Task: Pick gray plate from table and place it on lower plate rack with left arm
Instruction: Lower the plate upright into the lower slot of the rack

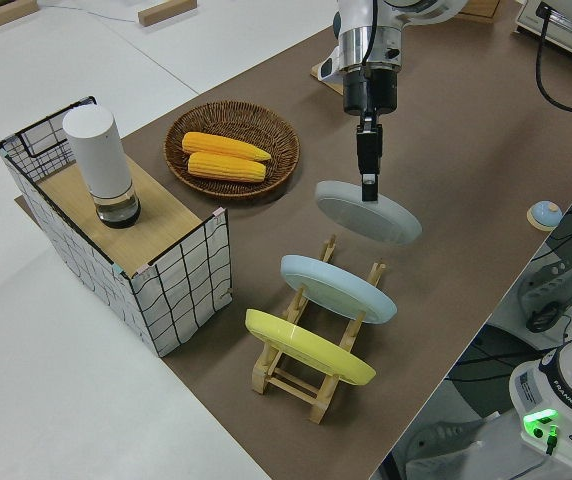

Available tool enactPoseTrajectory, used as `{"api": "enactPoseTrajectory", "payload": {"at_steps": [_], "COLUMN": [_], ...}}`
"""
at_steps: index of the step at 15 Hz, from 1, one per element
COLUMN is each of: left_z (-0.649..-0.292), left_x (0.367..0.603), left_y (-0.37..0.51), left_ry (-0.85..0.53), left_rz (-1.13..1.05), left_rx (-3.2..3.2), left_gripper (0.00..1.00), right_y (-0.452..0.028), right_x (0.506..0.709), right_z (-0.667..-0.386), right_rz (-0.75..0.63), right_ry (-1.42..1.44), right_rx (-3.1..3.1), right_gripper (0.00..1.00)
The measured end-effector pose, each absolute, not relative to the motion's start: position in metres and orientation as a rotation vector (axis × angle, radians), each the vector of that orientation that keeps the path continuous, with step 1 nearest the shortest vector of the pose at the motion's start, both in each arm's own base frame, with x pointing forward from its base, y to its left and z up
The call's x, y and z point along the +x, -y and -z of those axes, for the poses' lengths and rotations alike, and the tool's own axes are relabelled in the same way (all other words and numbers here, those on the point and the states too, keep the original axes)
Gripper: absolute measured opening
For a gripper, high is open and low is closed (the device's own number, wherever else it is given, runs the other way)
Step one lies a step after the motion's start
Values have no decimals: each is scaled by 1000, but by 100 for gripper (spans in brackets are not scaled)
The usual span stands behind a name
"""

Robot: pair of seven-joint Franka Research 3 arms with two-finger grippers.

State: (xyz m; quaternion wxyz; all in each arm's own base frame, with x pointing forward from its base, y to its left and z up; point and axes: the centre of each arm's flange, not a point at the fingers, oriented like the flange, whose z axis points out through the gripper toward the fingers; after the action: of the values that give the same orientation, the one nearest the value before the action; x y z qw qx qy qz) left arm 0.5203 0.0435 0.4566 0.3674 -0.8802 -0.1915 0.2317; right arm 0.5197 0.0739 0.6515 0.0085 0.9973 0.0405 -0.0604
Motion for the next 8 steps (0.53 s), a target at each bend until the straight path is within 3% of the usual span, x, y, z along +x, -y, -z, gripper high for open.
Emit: {"api": "enactPoseTrajectory", "payload": {"at_steps": [8], "left_z": [-431], "left_x": [517], "left_y": [-55], "left_ry": [494], "left_rz": [-581], "left_rx": [-2112], "left_gripper": [4], "right_y": [-74], "right_x": [520], "right_z": [-652], "right_rz": [189], "right_ry": [-127], "right_rx": [3116], "right_gripper": [99]}}
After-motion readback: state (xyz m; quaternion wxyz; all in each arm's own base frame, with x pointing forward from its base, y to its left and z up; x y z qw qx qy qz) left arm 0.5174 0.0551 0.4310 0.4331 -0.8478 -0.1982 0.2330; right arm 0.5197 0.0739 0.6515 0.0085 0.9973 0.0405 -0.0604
